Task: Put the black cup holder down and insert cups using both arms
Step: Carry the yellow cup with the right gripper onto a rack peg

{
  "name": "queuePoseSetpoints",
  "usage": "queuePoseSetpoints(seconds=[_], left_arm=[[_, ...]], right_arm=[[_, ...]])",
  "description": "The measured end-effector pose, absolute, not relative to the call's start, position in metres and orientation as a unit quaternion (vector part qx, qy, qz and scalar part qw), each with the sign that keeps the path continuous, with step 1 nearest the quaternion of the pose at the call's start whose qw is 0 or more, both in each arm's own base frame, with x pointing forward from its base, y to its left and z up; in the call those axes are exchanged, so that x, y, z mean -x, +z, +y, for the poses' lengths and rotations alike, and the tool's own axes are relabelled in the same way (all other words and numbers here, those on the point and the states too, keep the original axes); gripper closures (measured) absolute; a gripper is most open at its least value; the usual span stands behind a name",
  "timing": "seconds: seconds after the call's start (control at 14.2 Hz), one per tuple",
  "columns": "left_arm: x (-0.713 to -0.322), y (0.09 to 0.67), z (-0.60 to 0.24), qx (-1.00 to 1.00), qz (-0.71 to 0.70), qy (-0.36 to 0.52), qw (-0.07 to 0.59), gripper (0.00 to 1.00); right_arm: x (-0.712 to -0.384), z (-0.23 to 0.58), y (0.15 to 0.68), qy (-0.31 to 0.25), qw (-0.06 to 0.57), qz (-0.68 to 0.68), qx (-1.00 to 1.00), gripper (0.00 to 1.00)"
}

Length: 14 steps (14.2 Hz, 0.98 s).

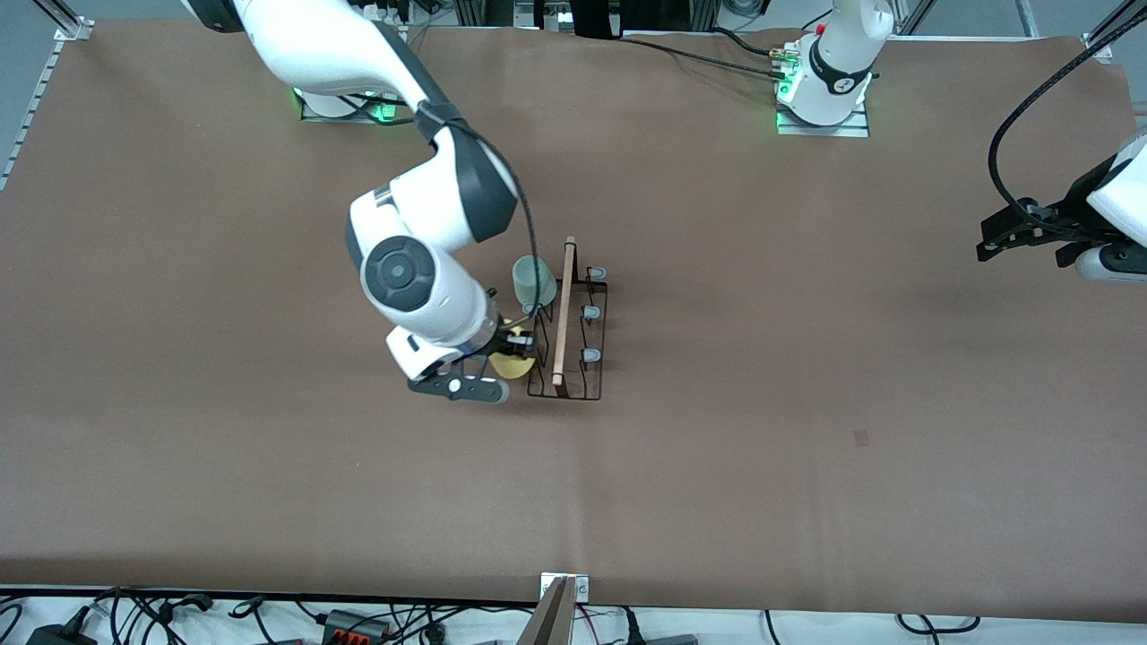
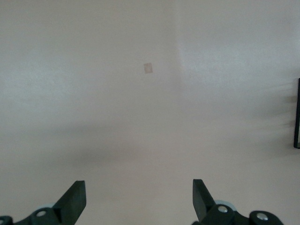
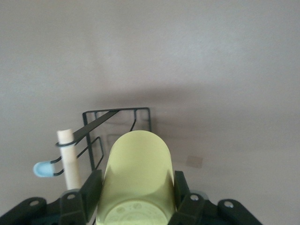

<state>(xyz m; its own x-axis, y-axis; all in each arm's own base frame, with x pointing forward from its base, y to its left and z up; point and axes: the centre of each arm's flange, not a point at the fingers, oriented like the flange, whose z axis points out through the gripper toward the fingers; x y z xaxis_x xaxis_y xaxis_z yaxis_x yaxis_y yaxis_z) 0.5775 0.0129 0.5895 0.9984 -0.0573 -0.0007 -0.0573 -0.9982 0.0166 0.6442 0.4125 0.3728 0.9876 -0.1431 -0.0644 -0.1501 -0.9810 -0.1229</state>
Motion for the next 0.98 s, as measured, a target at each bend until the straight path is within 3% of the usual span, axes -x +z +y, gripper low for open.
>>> queuePoseSetpoints(seconds=[0.63,0.91,0.98], left_arm=[[-0.578,0.588,0.016,-1.0,-0.026,-0.002,0.008,0.0],[-0.578,0.588,0.016,-1.0,-0.026,-0.002,0.008,0.0],[-0.578,0.588,0.017,-1.0,-0.025,-0.002,0.008,0.0]], right_arm=[[-0.646,0.426,0.339,0.014,0.068,0.076,0.995,0.33],[-0.648,0.427,0.333,0.011,0.068,0.082,0.994,0.0],[-0.649,0.424,0.338,0.01,0.068,0.085,0.994,0.0]])
